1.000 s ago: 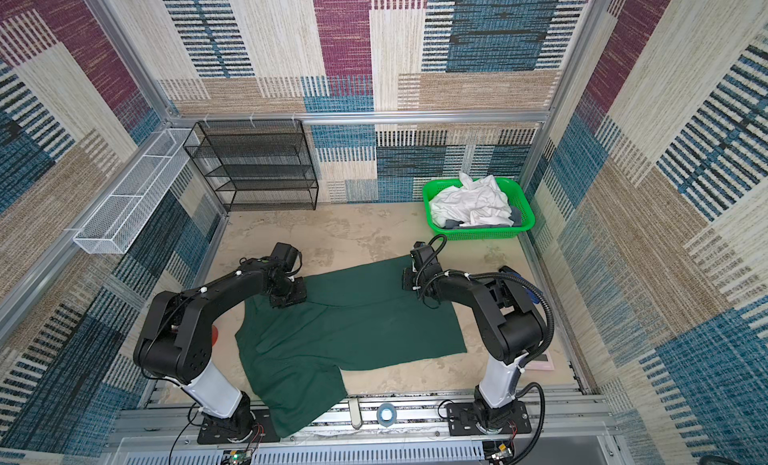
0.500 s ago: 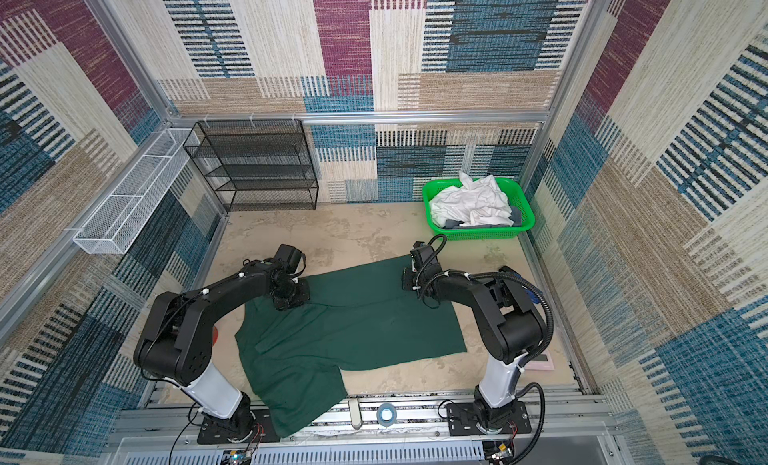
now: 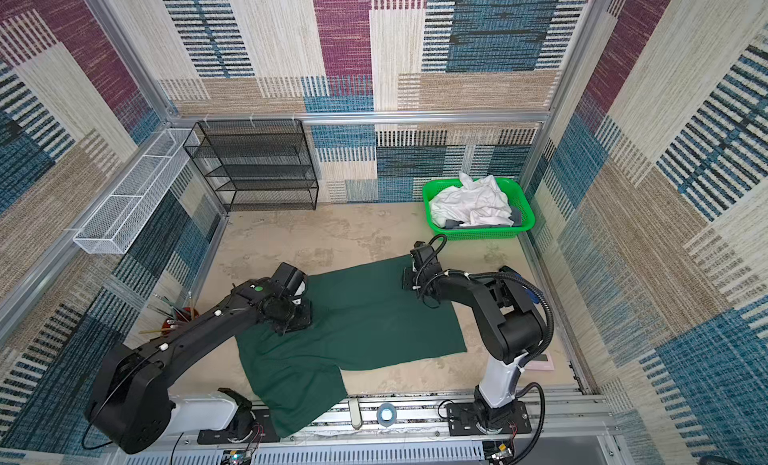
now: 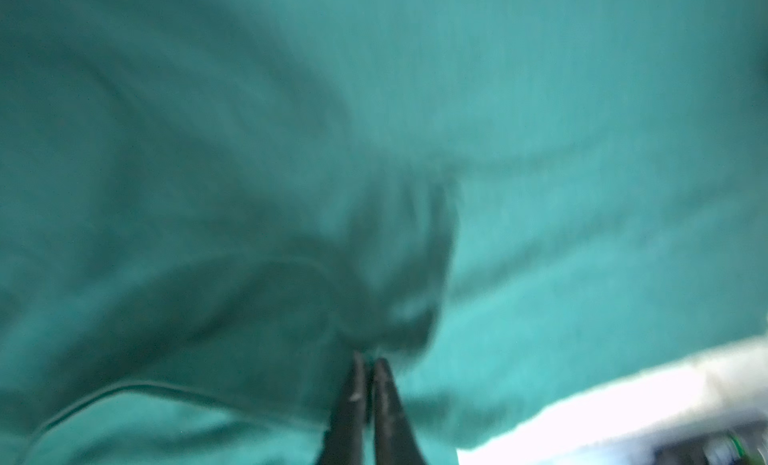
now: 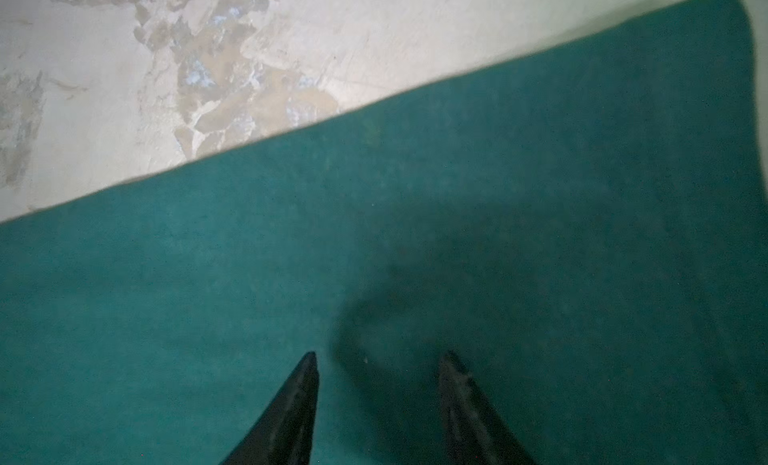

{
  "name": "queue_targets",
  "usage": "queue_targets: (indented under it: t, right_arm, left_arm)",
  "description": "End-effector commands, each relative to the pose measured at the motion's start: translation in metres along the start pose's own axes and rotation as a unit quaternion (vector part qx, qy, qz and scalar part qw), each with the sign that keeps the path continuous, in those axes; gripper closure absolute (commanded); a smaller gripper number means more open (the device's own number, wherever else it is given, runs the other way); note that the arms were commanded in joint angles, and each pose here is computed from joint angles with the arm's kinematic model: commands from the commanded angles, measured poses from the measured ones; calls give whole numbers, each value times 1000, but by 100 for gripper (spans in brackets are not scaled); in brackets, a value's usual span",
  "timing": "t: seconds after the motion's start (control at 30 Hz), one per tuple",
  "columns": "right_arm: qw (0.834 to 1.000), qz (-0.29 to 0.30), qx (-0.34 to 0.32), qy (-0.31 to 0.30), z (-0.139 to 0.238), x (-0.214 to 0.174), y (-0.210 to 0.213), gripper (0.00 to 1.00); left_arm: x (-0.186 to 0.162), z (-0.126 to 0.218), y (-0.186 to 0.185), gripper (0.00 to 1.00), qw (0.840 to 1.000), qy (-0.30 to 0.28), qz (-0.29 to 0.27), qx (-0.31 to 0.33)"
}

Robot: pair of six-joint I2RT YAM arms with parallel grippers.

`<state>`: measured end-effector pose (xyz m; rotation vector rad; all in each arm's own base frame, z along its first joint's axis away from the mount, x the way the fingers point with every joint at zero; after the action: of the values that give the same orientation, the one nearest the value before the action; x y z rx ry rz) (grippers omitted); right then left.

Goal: Fold and stack the t-shirts

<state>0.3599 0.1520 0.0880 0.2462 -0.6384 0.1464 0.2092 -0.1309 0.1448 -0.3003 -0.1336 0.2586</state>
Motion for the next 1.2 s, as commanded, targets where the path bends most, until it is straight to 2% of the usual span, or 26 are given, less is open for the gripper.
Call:
queue_targets:
  t: [0.0, 0.07, 0.13, 0.23, 0.37, 0.43, 0.5, 0.57, 0.7, 0.83, 1.17]
  right_arm:
    - [1000, -9, -14, 15, 1, -4, -3, 51]
    - [1000, -9, -14, 13, 1, -3, -3, 51]
    - [1000, -10, -13, 12, 0, -2, -2, 51]
    - [1000, -10, -8, 14, -1, -2, -1, 51]
    - [1000, -7, -8, 18, 0, -4, -2, 51]
    - [1000, -2, -11, 19, 0, -5, -2, 51]
    - [1000, 0, -15, 20, 1, -5, -3, 51]
    - [1000, 3, -14, 20, 2, -4, -3, 51]
    - [1000, 13, -7, 5, 6, 8, 1, 51]
    - [1000, 26, -4, -6, 3, 25, 5, 51]
    - [999, 40, 2, 2, -30, 48, 12, 51]
  left_arm:
    - [-26, 4, -6, 74, 996, 73, 6, -59]
    - [-31, 13, -13, 67, 992, 85, -7, -97]
    - [-28, 26, -18, 63, 991, 65, -30, -109]
    - [-6, 43, -4, 56, 999, -21, -23, -31]
    - [42, 52, 30, 55, 991, -105, 46, 75]
    - [70, 54, 51, 55, 980, -146, 103, 87]
    - [95, 57, 69, 56, 964, -199, 141, 104]
    - [119, 57, 86, 56, 952, -224, 170, 123]
    - [158, 49, 104, 56, 944, -225, 195, 142]
    - [181, 38, 123, 56, 939, -214, 211, 167]
    - [202, 4, 136, 59, 951, -170, 229, 119]
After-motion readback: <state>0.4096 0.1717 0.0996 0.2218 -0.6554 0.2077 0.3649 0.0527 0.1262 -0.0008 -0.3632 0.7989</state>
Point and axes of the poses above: each gripper's point midway between its finger pads, its own z axis back along the fingers, its own y axis along the line the jaws close on, x = y × z, the point moved 7 cm from there along z, back along the fingers, and after that the axes turned 9 degrees about z, right-handed, at the moved point
